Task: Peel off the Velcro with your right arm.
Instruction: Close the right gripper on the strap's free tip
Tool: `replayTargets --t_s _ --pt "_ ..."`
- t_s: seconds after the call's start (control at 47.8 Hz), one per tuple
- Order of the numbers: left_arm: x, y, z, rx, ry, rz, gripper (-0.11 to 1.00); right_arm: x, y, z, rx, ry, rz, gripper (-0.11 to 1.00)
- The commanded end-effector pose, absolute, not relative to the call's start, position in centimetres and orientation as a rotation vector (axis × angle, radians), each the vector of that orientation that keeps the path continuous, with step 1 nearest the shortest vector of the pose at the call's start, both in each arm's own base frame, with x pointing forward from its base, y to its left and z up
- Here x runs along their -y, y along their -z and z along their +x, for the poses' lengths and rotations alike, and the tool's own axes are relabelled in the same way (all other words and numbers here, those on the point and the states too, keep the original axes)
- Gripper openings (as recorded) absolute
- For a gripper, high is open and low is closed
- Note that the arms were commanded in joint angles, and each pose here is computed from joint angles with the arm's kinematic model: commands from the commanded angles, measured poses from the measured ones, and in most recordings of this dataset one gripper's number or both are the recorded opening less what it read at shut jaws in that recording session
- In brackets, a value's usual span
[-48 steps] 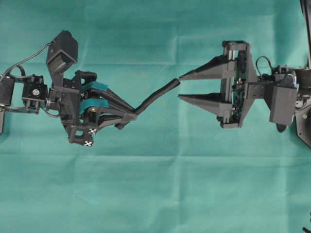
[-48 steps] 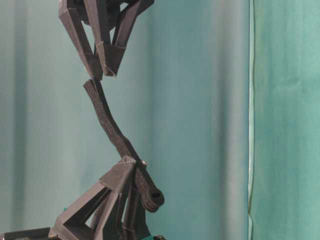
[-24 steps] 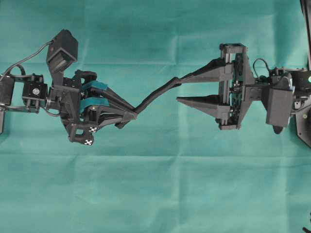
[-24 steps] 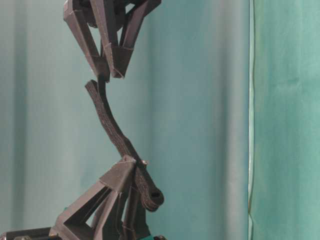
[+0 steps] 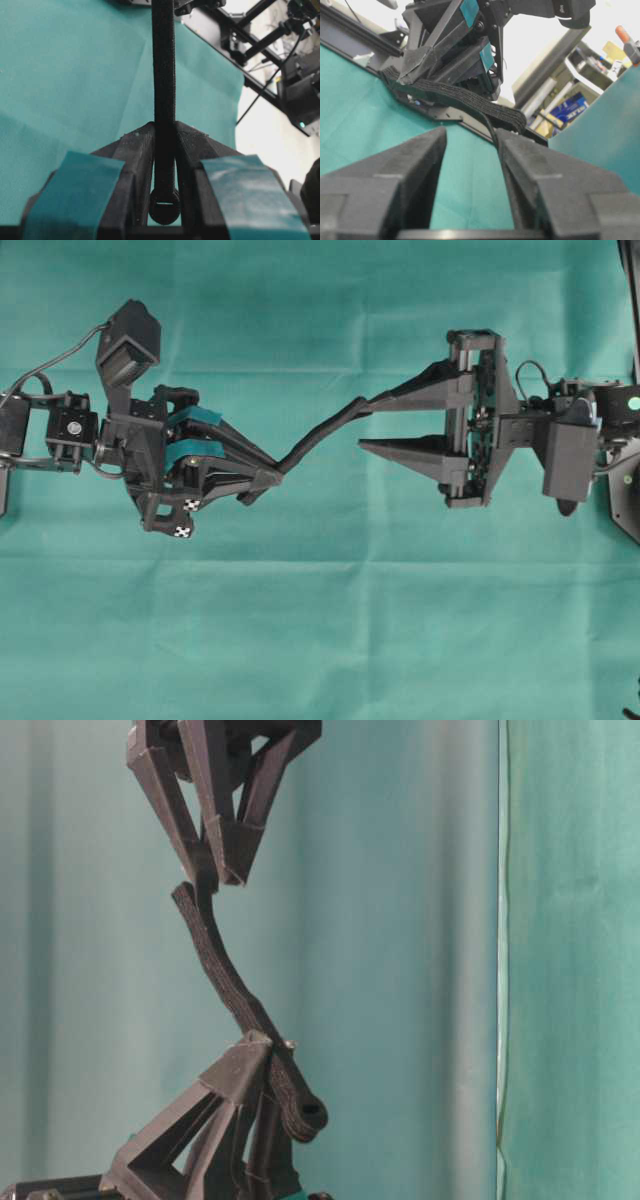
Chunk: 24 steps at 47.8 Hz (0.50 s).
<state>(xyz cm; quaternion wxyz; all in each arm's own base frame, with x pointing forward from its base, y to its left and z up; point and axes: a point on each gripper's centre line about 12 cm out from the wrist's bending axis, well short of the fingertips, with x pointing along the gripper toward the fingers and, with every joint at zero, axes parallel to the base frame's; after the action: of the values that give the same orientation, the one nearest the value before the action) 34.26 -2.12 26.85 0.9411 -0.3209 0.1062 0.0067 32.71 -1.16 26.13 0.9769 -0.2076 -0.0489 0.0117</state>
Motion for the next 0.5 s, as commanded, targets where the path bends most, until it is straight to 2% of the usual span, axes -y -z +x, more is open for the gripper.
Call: replayTargets --t_s 0.0,0.188,0.481 --pt "1.96 -27.71 34.38 -0.185 -0.009 -0.658 0.10 1.12 -27.40 33.13 0.141 -0.019 -0.424 0.06" --pt "2.01 -27.65 34.35 -0.187 -0.008 -0.660 0.10 1.12 -27.46 33.16 0.143 -0.019 -0.421 -0.09" --pt "2.02 -27.71 34.38 -0.186 -0.007 -0.658 0.10 1.12 -27.35 33.11 0.140 -0.019 -0.419 -0.10"
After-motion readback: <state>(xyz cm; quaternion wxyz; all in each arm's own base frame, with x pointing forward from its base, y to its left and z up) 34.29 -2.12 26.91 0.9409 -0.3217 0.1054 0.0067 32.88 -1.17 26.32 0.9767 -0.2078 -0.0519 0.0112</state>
